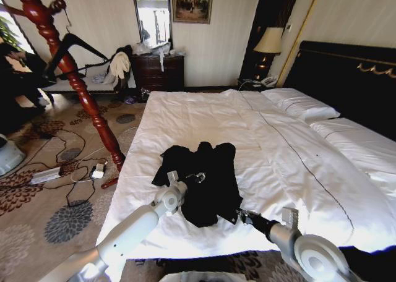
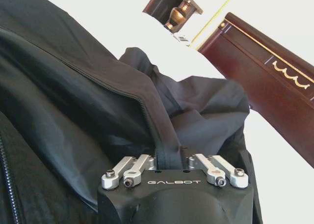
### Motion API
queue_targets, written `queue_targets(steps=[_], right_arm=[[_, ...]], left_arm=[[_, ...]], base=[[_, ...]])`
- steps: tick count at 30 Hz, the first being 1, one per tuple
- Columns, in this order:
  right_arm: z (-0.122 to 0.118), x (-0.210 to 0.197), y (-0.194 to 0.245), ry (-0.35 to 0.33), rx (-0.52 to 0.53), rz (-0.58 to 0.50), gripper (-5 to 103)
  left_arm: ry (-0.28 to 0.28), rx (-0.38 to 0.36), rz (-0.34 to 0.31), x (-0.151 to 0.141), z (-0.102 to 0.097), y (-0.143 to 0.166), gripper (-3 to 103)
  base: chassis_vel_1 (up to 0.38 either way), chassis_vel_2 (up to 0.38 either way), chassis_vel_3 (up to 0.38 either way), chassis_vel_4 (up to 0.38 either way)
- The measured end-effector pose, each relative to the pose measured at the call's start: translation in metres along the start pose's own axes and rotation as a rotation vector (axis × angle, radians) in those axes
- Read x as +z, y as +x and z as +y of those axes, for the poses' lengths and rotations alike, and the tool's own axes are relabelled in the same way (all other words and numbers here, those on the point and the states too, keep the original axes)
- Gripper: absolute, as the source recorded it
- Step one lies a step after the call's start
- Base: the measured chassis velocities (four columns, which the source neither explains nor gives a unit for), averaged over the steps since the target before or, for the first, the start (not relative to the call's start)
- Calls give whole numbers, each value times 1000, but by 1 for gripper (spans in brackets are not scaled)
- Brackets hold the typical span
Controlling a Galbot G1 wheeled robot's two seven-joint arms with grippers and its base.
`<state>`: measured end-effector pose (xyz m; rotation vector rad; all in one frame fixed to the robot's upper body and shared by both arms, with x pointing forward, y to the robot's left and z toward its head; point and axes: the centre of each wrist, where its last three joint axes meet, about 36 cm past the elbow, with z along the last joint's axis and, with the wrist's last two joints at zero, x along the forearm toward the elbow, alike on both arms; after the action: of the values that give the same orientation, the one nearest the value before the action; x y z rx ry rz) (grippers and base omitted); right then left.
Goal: Pick up the clothes from the bed and hang them on the clothes hanger.
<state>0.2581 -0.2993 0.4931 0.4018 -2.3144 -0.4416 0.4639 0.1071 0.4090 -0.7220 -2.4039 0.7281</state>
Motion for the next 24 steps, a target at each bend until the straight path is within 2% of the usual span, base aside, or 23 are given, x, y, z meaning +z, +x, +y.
queue_targets(steps=[2,5,7,13,16,24], right_arm=[[0,0,1,0,2,0,0],[0,0,1,1,3,-1,0],[0,0,1,2,3,-1,0],[-1,0,2,12,13,-2,0],[-1,-2,4,28,18,-7,0],[-5,-14,9,78,47,-33,0]], left_arm=[[4,-3,-1,-1,0,0,16],[4,-3,0,0,0,1,11],[4,1,-1,1,-2,2,2],[-15,16,-19,-8,-12,7,0],[-34,39,-40,-26,-21,11,0],[-36,63,-112,-62,-38,15,0]], base=[[0,0,0,0],[0,0,0,0],[0,0,0,0],[0,0,0,0],[0,0,0,0],[0,0,0,0]])
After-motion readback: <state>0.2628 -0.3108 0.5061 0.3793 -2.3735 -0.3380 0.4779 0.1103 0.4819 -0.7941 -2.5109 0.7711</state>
